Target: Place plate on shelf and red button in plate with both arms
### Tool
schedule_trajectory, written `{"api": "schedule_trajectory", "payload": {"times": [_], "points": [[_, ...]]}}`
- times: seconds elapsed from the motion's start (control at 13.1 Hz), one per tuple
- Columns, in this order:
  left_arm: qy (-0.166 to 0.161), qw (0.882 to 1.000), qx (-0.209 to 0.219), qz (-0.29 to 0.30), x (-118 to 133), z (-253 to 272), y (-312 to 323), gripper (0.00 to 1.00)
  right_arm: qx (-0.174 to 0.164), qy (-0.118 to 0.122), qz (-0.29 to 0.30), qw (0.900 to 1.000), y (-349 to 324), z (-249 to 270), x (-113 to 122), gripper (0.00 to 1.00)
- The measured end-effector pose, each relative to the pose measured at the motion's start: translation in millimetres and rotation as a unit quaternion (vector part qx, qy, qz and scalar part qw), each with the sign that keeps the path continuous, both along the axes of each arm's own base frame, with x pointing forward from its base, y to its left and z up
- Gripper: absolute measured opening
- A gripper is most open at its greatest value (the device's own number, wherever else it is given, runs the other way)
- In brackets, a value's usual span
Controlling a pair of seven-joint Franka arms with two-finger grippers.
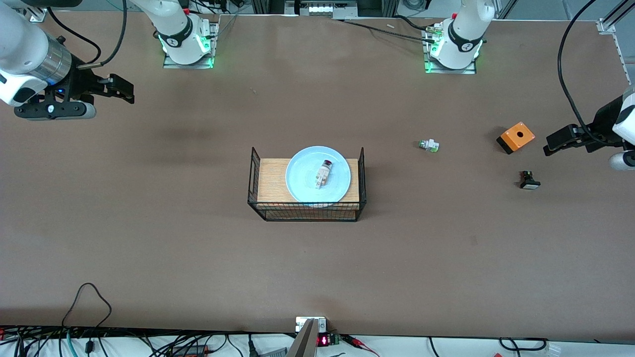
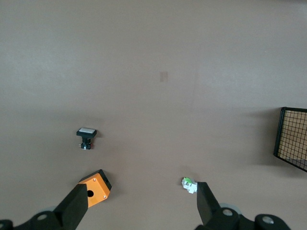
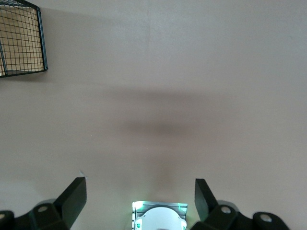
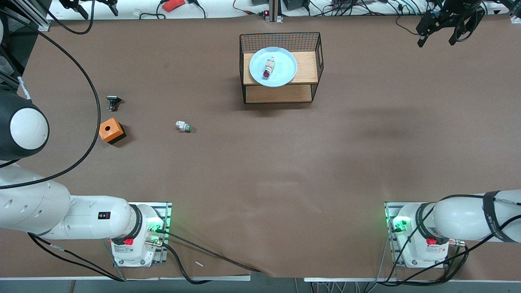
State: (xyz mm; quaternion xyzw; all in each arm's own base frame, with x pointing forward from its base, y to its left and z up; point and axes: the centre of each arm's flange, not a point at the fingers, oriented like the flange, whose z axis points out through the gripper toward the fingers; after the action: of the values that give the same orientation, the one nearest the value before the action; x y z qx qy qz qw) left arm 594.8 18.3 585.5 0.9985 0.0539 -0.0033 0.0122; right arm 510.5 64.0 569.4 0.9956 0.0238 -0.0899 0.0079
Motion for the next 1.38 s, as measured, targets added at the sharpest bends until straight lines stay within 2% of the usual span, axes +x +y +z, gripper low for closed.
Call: {"api": "schedule_trajectory", "payload": {"times": [0.54,1.38], "points": [[-0.015,1.0,0.001,-0.008,-0.6,14.4,1.5,1.0,0.0,-0.003,0.0,1.0,-0.1,2.7,0.8,1.0],[-0.013,1.0,-0.002,-0.006,-1.1,14.4,5.9,1.0,0.0,-0.004,-0.001,1.0,-0.4,3.5,0.9,1.0]]}}
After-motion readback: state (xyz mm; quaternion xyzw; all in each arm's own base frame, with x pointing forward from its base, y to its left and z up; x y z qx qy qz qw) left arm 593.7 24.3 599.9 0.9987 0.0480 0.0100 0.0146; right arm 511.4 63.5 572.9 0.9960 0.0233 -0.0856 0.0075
